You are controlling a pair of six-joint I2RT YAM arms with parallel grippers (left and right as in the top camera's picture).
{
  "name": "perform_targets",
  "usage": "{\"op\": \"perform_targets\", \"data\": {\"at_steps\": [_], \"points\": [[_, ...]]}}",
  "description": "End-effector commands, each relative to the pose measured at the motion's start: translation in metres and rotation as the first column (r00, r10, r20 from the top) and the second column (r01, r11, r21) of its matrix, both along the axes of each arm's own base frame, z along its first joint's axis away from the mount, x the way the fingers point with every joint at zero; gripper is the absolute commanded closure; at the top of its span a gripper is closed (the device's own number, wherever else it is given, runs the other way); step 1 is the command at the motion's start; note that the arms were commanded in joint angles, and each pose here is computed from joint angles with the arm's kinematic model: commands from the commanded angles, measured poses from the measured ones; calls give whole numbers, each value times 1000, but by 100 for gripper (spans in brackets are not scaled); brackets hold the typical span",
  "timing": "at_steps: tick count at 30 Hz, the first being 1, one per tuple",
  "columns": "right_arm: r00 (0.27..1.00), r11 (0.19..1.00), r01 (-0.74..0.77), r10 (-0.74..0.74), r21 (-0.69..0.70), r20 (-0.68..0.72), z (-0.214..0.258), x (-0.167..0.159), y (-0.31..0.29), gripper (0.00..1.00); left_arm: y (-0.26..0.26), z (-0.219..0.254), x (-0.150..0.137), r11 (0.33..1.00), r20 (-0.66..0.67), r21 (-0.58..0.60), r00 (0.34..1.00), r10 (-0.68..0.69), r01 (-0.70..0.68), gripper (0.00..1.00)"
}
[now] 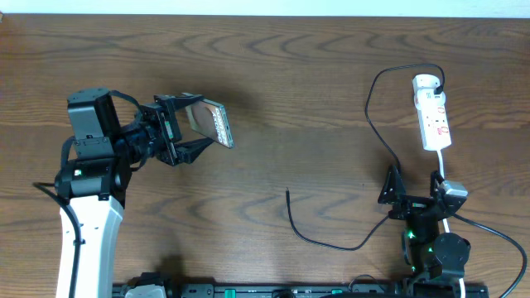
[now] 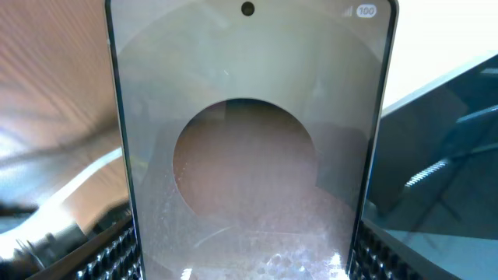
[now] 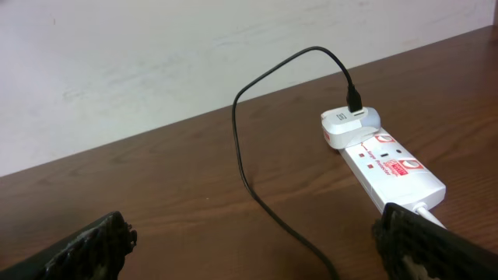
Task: Plug charger to phone and switch on socket
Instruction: 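Lift the phone with the left gripper and tilt it upright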
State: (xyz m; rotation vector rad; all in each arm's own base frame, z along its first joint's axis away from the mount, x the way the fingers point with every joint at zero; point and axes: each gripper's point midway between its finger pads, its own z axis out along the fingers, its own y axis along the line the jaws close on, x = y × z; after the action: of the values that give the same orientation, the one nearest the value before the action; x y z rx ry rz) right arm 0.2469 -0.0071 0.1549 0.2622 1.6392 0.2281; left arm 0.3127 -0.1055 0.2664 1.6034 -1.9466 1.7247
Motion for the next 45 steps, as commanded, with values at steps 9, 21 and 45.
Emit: {"op": "perform_targets", "data": {"at_steps": [9,21,45], "points": [[1000,1000,2,-2,-13,-1,-1,0,0,1,-4,18,-2,999,32,-44,999,-22,23,93],[1000,1000,2,-2,-13,-1,-1,0,0,1,66,-62,1,786,115,614,993,4,-74,93],[1000,1000,2,-2,-13,7,1,0,0,1,106,-142,-25,642,-227,760,967,117,101,93]]}}
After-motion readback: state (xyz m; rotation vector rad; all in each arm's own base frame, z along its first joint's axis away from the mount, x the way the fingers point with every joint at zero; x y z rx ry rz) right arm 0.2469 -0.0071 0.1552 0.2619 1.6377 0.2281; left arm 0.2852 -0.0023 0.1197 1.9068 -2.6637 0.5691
